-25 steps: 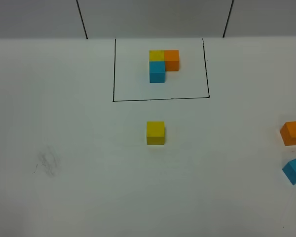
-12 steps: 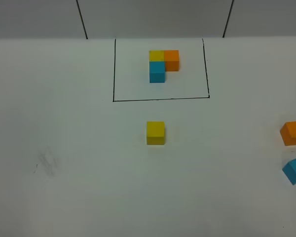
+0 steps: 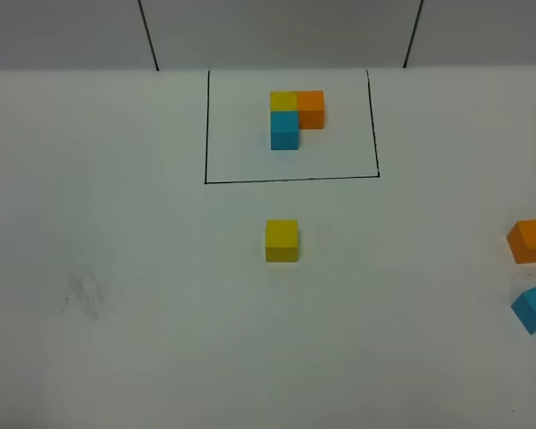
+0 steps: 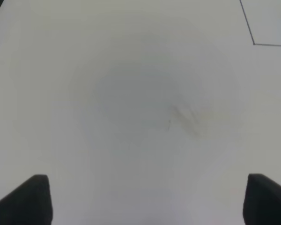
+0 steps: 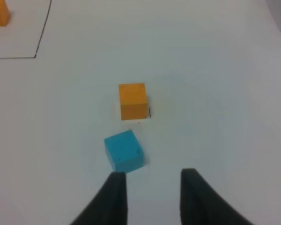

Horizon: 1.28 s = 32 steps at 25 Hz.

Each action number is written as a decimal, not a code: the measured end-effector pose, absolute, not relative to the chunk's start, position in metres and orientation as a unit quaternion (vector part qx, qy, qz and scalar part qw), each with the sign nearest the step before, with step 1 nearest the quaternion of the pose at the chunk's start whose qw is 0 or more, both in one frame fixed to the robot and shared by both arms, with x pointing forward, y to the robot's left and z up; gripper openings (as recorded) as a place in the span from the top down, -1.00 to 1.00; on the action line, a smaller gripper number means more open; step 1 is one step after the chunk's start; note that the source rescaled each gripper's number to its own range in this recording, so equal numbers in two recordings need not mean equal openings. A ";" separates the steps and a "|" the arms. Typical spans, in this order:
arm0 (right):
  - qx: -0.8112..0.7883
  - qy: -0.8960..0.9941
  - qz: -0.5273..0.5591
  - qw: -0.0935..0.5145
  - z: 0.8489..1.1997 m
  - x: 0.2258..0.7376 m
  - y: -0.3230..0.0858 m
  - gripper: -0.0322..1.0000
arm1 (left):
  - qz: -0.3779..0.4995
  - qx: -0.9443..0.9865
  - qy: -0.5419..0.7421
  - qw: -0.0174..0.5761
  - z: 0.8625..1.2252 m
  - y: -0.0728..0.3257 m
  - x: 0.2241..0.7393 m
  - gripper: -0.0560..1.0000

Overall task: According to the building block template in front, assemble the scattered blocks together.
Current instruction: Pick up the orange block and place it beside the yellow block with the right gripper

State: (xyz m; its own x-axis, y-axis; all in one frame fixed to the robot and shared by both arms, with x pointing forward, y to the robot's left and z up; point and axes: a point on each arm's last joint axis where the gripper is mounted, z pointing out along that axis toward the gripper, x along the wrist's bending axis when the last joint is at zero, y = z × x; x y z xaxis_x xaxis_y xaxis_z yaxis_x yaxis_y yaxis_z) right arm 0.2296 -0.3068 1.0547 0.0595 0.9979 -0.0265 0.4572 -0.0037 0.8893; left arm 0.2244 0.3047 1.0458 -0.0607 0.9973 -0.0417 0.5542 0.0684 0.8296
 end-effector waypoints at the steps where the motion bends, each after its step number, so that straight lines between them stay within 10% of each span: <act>1: 0.616 0.590 0.349 0.387 1.055 0.230 -0.307 0.94 | 0.331 0.597 0.649 0.337 1.045 0.305 0.225 -0.48; 32: 0.616 0.590 0.349 0.387 1.055 0.230 -0.307 0.94 | 0.331 0.606 0.638 0.343 1.045 0.305 0.227 -0.35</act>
State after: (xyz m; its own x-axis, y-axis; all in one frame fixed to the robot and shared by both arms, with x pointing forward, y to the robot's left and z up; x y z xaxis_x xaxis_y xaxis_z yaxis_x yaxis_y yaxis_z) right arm 0.2296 -0.3068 1.0547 0.0595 0.9979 -0.0265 0.4572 -0.0037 0.8893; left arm 0.2269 0.3050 1.0447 -0.0317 0.9988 -0.0363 0.5459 0.0478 0.8365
